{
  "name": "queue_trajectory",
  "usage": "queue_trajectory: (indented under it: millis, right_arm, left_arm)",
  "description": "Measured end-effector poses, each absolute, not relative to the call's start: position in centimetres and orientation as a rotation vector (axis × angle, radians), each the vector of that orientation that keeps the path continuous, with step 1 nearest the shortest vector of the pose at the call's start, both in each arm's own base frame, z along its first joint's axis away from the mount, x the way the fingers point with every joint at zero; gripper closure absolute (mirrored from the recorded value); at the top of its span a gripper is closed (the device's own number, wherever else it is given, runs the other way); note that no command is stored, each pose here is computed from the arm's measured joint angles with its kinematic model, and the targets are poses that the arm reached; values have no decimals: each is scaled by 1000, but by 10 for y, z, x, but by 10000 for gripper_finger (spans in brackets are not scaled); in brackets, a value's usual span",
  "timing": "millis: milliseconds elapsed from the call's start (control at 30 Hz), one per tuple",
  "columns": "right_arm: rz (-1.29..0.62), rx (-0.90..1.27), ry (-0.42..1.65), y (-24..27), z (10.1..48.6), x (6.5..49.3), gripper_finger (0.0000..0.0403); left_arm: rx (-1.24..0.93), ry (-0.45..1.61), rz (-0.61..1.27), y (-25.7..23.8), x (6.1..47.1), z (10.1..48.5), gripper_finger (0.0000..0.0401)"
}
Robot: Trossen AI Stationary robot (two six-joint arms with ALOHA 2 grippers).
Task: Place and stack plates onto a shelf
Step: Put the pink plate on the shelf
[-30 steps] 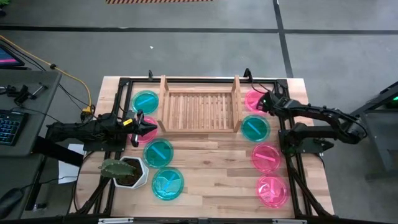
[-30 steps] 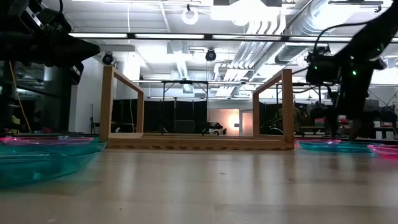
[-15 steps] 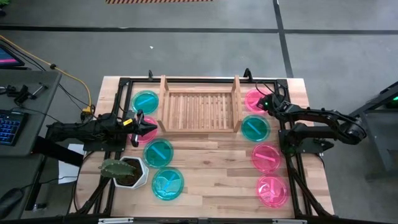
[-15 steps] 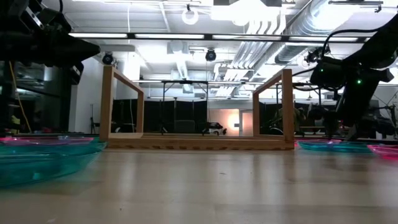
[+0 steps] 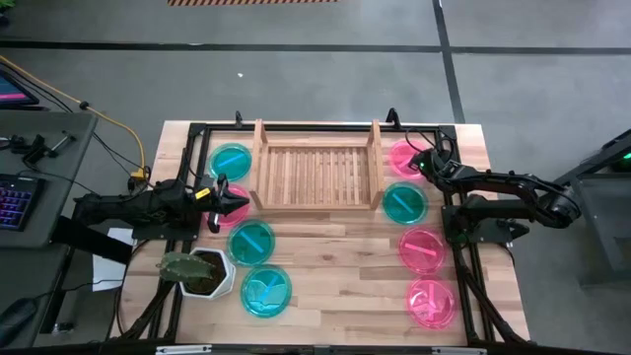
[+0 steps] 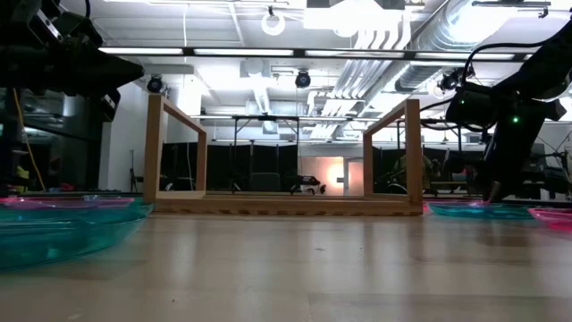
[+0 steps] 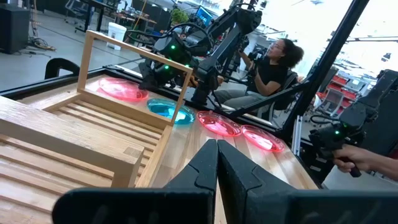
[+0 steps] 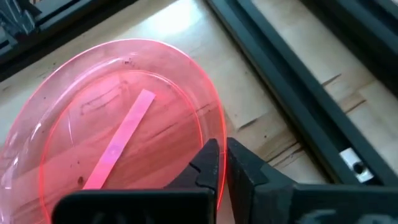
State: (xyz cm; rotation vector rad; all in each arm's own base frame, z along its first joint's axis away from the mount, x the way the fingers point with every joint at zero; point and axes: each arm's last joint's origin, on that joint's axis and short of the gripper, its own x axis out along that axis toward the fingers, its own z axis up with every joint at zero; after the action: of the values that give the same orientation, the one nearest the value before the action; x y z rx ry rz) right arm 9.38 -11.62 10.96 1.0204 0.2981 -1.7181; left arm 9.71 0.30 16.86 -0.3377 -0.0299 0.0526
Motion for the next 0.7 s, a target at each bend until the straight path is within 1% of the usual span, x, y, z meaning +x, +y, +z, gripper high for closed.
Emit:
queue_trajectory:
  millis: [433,700]
  right_arm:
    - [-1736,939,271,-117,115,93,403]
    - [-1673,918,147,-115,133,91,403]
  left_arm:
    - [-338,-30,53,3,97,169,401]
    - [-338,-30,53,3,97,169,401]
